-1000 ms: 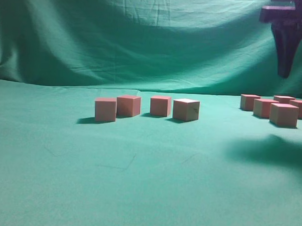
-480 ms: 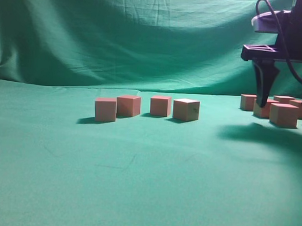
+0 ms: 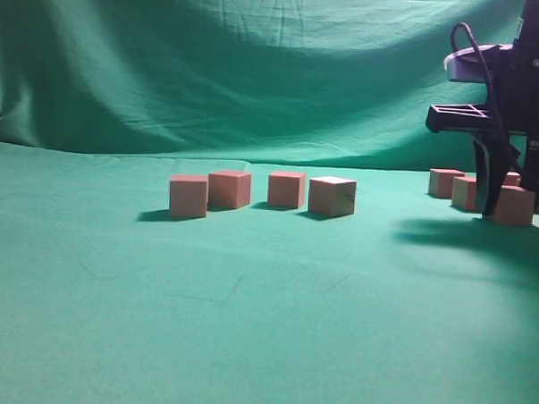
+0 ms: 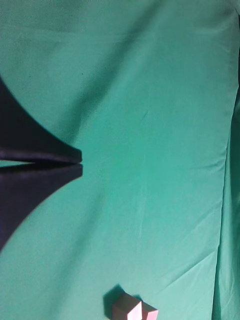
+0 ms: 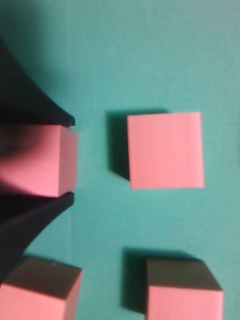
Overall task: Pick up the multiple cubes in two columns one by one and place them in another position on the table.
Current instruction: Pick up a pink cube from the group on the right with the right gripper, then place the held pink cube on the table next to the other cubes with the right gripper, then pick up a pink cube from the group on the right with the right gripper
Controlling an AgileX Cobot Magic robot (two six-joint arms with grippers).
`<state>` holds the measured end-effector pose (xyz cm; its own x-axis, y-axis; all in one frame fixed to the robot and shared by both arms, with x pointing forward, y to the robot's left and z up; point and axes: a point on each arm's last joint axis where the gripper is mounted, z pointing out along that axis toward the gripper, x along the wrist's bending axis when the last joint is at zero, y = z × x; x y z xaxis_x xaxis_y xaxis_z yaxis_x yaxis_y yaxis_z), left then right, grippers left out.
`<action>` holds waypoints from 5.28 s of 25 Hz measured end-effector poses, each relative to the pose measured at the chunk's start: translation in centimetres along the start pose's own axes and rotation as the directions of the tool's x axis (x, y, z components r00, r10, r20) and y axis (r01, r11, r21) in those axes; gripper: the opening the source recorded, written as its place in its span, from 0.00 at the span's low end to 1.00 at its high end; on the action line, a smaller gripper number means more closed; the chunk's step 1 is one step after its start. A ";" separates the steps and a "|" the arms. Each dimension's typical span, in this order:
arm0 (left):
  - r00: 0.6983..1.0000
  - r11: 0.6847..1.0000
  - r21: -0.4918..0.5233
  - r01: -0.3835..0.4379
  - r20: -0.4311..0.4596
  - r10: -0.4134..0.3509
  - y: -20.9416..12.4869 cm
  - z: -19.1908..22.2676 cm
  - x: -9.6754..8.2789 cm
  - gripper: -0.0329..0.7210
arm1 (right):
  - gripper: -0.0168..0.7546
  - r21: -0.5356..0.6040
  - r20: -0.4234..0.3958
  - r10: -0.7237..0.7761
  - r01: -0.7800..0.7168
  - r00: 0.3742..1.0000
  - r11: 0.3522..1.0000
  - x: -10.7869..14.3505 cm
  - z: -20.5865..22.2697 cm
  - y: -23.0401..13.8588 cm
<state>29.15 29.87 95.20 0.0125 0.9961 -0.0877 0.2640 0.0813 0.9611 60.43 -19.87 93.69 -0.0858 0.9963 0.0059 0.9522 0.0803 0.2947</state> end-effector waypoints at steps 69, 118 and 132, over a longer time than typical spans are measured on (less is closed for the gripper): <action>1.000 1.000 0.000 0.000 0.000 0.000 0.0 0.0 0.0 0.04 | 0.37 -0.043 -0.137 -0.640 0.641 0.756 0.766 24.3 -1.8 -4.9; 1.000 1.000 0.000 0.000 0.000 0.000 0.0 0.0 0.0 0.04 | 0.71 0.006 0.032 -0.007 0.007 0.999 1.000 -5.2 -14.2 -1.6; 1.000 1.000 0.000 0.000 0.000 0.000 0.0 0.0 0.0 0.04 | 0.71 -0.032 0.003 0.081 -0.080 0.997 0.996 -7.0 -4.6 -1.8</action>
<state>29.15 29.87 95.20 0.0125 0.9961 -0.0877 0.2640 0.0813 0.9611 58.00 -27.15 97.54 -0.0081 0.9996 0.0271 0.9460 -0.0012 0.3241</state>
